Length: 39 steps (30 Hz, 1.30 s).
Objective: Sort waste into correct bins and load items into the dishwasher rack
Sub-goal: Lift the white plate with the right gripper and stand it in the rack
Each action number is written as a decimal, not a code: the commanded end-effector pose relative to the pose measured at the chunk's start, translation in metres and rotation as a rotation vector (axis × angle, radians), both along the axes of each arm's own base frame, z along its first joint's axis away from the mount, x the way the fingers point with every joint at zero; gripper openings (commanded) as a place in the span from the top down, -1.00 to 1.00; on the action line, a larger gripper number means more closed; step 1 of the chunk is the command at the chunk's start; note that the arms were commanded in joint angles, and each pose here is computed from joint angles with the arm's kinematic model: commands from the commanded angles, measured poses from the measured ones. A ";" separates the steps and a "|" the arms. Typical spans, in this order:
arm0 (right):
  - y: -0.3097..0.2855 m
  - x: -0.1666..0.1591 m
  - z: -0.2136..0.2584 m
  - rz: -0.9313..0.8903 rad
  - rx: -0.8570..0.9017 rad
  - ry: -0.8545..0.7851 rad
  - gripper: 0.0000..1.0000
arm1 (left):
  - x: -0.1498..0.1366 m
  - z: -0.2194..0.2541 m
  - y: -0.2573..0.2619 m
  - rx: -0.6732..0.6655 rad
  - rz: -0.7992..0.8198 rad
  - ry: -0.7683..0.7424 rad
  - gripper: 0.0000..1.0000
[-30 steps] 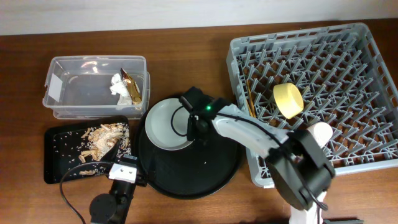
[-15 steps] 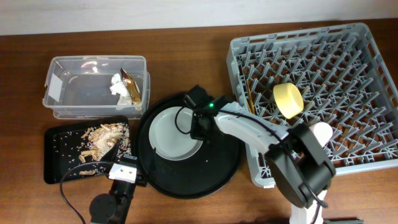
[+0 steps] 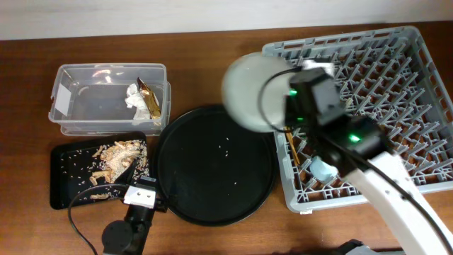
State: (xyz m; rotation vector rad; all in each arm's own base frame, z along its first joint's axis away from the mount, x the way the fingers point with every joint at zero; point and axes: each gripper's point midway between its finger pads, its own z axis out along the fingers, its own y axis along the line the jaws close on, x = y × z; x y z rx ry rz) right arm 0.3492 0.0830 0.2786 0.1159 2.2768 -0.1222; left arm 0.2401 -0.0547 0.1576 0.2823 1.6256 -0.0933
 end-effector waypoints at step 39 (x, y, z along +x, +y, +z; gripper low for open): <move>-0.032 0.001 -0.004 -0.118 -0.651 0.064 -0.13 | 0.000 -0.001 0.000 0.015 -0.004 -0.005 -0.99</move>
